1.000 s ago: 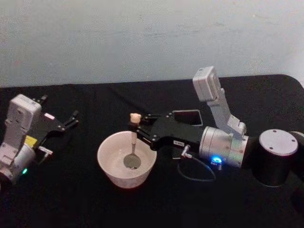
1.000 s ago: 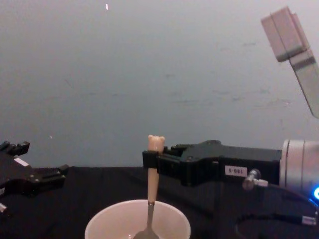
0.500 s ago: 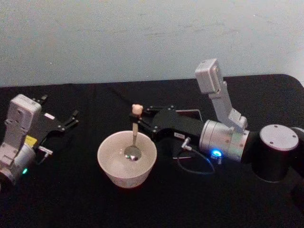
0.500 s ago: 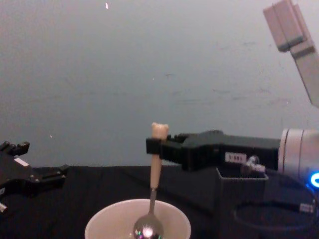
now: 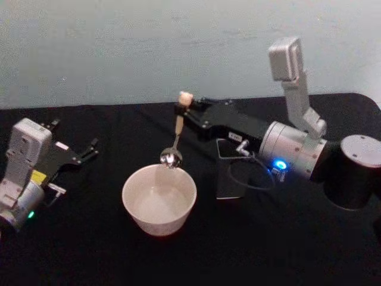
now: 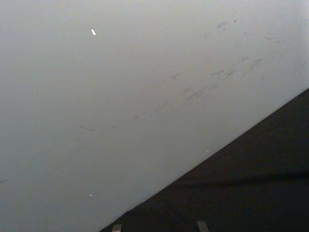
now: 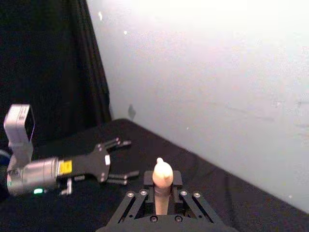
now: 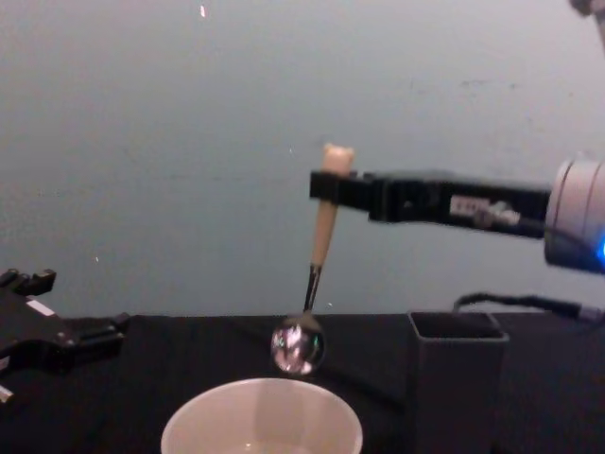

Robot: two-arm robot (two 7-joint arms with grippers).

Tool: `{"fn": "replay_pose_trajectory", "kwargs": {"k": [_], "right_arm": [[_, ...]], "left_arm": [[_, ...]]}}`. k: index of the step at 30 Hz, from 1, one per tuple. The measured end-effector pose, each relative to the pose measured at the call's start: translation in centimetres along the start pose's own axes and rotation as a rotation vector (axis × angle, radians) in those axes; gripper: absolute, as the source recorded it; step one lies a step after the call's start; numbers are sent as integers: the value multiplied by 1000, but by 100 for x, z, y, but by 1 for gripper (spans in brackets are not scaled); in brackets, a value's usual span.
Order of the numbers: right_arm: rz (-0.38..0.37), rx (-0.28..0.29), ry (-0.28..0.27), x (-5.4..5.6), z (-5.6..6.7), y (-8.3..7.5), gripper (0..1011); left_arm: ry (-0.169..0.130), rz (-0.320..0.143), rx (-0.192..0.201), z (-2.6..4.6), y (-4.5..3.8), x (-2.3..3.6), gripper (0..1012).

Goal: Pick up the stirring spoon with one hand, stir inside the cup, then place it back in its original position.

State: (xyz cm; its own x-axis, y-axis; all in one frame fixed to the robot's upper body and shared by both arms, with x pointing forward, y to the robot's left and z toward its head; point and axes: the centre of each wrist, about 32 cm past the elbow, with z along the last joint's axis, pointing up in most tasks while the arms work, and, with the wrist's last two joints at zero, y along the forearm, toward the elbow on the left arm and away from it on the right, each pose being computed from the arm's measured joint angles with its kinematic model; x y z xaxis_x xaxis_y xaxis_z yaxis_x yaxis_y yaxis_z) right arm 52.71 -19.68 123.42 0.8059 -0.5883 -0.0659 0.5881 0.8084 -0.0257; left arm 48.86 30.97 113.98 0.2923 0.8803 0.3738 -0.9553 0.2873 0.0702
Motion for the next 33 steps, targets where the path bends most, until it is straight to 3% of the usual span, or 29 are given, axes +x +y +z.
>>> {"fn": "replay_pose_trajectory", "kwargs": {"k": [10,33], "right_arm": [[-33,48,10,57,173,-147,211],[-93,90,25,163,276,-618,211]], "left_arm": [[0,0,0,0,0,0,1001],[0,0,0,0,0,0,1001]]}}
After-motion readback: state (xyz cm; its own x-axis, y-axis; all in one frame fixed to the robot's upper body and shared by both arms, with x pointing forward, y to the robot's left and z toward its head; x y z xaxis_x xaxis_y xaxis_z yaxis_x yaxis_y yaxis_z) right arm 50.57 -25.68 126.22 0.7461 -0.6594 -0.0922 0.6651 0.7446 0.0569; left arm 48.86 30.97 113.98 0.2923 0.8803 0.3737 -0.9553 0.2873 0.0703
